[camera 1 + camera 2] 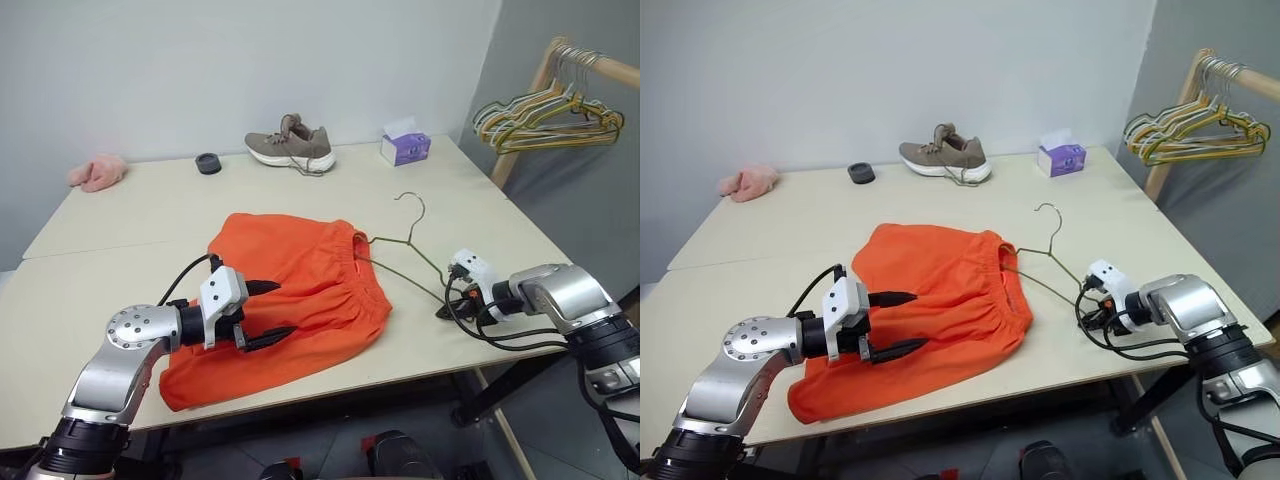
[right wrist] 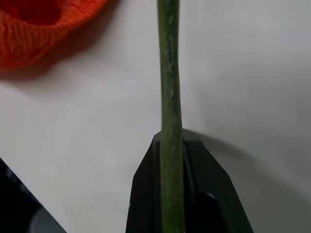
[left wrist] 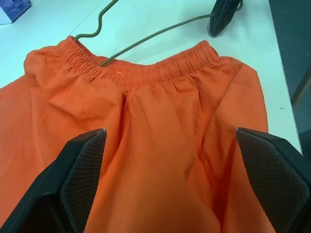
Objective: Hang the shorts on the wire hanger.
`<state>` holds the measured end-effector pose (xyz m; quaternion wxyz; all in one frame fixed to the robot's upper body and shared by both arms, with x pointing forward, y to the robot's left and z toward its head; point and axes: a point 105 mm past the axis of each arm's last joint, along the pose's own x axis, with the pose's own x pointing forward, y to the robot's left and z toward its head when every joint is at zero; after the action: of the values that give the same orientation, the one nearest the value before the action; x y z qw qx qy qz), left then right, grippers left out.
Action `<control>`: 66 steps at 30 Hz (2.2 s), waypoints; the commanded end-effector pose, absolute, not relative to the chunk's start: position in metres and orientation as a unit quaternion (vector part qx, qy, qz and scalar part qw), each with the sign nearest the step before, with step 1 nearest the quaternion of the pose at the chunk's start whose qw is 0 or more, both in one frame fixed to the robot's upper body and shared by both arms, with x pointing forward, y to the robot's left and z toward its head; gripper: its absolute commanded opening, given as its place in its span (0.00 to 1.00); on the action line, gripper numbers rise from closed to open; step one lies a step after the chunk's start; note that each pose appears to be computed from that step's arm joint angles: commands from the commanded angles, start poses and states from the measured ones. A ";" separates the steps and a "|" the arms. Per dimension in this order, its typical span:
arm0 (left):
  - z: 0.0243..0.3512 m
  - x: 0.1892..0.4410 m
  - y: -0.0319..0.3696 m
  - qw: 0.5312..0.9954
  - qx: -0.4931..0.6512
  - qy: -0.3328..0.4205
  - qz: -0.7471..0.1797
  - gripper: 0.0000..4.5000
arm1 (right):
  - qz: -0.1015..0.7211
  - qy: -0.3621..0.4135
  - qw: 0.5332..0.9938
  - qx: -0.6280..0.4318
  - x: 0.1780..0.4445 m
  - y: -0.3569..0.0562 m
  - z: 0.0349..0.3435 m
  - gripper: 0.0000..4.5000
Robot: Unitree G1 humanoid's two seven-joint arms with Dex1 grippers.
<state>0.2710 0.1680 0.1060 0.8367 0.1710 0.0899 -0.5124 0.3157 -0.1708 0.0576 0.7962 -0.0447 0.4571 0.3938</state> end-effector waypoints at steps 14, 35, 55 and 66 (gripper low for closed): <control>0.118 0.281 0.166 0.840 0.182 0.058 -0.508 1.00 | 0.400 0.451 0.795 0.067 0.340 -0.126 0.068 0.00; 0.195 0.336 0.223 0.903 0.166 -0.011 -0.396 1.00 | 0.486 0.255 0.815 -0.183 0.345 -0.090 0.106 0.00; 0.171 0.370 0.190 0.781 0.342 0.048 -0.520 1.00 | 0.522 0.154 0.781 -0.307 0.335 -0.069 0.126 0.00; 0.167 0.373 0.181 0.780 0.316 0.043 -0.539 0.58 | 0.537 0.122 0.767 -0.330 0.328 -0.060 0.132 0.00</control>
<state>0.3703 0.1869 0.1514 0.7794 0.3154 0.0701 -0.5368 0.3317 -0.0704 0.1144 0.7752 -0.3122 0.1687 0.5226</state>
